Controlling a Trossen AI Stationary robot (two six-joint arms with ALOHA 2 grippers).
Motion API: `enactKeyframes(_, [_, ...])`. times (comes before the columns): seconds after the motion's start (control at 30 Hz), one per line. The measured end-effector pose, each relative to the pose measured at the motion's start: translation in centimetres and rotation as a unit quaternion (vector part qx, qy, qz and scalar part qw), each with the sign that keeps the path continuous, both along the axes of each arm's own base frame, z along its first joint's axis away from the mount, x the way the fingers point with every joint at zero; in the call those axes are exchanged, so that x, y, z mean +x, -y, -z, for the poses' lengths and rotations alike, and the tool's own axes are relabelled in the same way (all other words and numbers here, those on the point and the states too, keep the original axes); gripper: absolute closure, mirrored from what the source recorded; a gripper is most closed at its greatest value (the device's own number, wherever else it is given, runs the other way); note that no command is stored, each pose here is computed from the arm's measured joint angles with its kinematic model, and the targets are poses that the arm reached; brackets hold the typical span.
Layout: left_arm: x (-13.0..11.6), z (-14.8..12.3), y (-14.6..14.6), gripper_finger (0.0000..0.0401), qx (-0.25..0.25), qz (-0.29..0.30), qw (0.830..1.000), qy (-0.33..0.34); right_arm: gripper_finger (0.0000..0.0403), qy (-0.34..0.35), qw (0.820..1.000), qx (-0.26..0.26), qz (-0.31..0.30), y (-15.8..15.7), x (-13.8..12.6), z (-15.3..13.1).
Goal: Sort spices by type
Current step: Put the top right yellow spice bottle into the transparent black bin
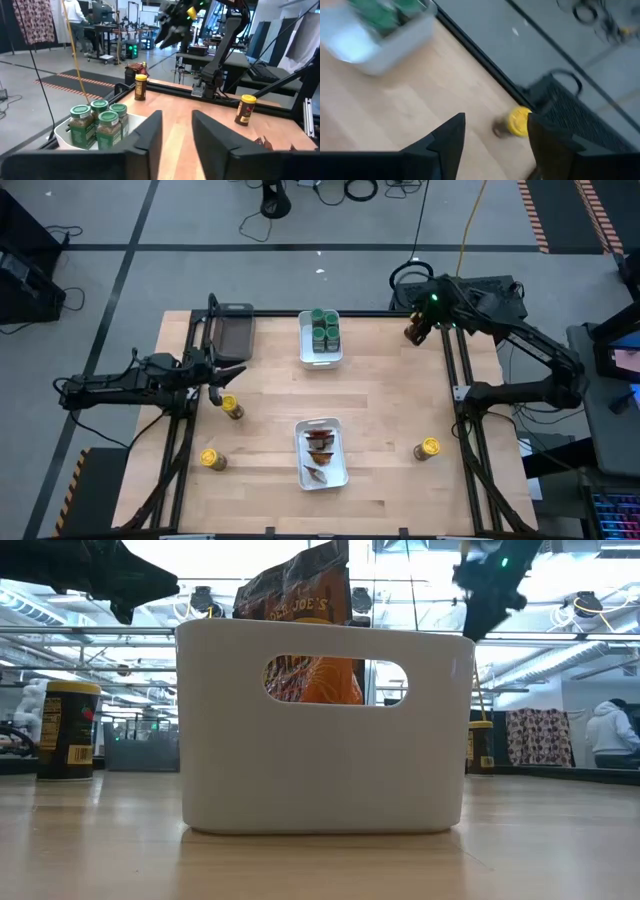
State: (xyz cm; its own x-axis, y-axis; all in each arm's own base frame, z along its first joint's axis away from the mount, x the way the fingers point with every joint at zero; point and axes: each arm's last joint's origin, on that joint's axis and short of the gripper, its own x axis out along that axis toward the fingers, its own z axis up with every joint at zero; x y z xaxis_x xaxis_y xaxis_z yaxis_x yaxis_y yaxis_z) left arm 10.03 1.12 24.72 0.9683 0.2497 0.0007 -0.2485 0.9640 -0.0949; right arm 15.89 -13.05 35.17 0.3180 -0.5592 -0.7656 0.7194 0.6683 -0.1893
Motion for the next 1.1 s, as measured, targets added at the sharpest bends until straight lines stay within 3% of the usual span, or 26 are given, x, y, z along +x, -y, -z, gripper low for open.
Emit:
enactKeyframes(0.17, [0.0,0.1,0.0,0.0231,-0.026,-0.001,1.000,-0.001,0.0159,-0.049,0.996,0.072,0.028,3.7,0.3,2.8])
enactKeyframes(0.33, [0.0,0.7,0.0,0.0197,-0.031,-0.002,0.999,-0.032,0.0111,-0.075,0.991,0.105,0.046,6.2,0.3,4.7])
enactKeyframes(0.73, [0.0,0.9,0.0,0.0191,-0.043,-0.003,0.998,-0.038,0.0099,-0.099,0.977,0.143,0.127,10.1,-0.7,7.6])
enactKeyframes(1.1, [0.0,0.9,0.0,0.0191,-0.044,-0.002,0.998,-0.038,0.0099,-0.110,0.973,0.166,0.118,11.4,-0.3,9.3])
